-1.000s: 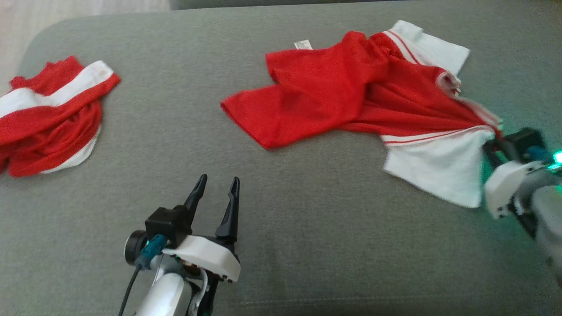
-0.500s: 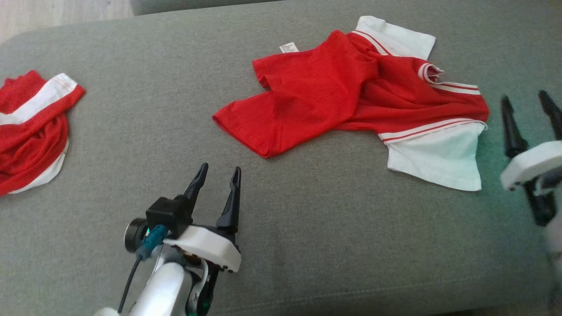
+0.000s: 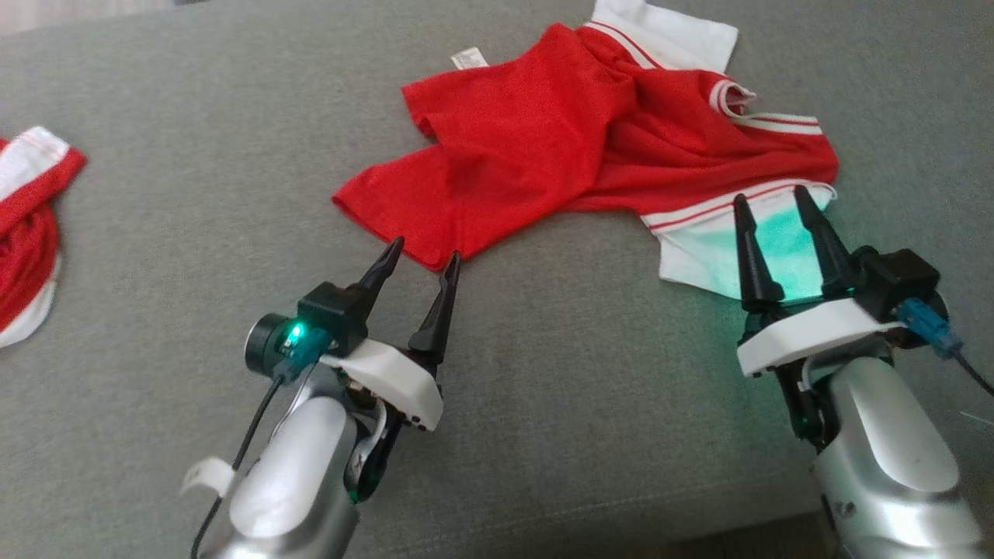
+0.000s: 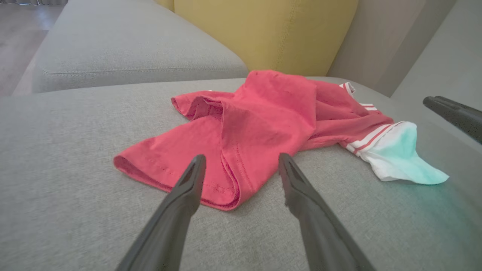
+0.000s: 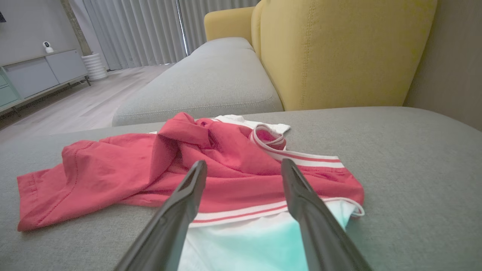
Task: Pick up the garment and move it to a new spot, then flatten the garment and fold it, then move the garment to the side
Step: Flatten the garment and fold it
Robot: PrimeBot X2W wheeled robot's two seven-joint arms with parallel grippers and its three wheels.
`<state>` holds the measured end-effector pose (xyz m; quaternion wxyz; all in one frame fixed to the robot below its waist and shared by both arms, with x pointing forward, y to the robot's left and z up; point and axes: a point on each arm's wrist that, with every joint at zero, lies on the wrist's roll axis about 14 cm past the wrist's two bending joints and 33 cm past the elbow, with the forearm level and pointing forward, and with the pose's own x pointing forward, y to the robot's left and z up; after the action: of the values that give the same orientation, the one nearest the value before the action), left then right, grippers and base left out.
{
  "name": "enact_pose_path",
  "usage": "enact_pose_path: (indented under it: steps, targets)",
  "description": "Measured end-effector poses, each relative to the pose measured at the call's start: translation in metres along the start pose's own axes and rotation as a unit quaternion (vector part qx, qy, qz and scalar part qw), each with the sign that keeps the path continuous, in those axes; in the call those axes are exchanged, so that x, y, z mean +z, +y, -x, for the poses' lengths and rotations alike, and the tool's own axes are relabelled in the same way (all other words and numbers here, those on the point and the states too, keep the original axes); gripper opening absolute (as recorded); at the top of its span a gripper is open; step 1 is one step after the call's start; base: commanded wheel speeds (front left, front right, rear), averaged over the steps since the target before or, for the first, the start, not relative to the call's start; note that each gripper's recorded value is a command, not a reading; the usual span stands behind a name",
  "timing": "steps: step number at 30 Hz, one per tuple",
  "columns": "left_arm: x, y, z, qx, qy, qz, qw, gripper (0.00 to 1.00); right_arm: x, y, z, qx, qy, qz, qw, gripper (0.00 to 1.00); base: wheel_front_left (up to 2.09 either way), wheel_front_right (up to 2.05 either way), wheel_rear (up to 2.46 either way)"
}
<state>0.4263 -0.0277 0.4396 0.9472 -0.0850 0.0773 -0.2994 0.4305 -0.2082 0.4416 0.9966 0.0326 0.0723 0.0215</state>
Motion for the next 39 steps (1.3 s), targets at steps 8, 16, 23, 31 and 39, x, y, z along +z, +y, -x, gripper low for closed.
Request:
enact_pose_path:
  steps: [8, 16, 23, 31, 39]
  targets:
    - [-0.044, -0.002, -0.020, -0.024, 0.067, -0.010, 0.997, 1.00, -0.018, -0.014, 0.008, -0.023, 0.024, -0.001, 0.999, 1.00, 0.00, 0.00, 0.00]
    - [-0.057, -0.001, -0.030, -0.029, 0.082, -0.025, 0.996, 1.00, -0.029, -0.018, 0.010, -0.034, 0.039, -0.002, 0.999, 1.00, 0.00, 0.00, 0.00]
    - [-0.057, -0.005, -0.027, -0.045, 0.085, -0.041, 0.995, 0.00, -0.030, -0.013, 0.009, -0.028, 0.042, -0.004, 0.999, 1.00, 0.00, 0.00, 0.00]
    - [0.034, -0.033, -0.032, -0.080, -0.046, -0.025, 0.995, 0.00, -0.023, -0.006, 0.011, -0.022, 0.033, -0.011, 0.999, 1.00, 0.00, 0.00, 0.00]
    - [0.083, -0.028, -0.020, -0.045, -0.111, -0.002, 0.993, 0.00, -0.025, 0.009, 0.017, -0.005, 0.036, -0.016, 0.999, 1.00, 0.00, 0.00, 0.00]
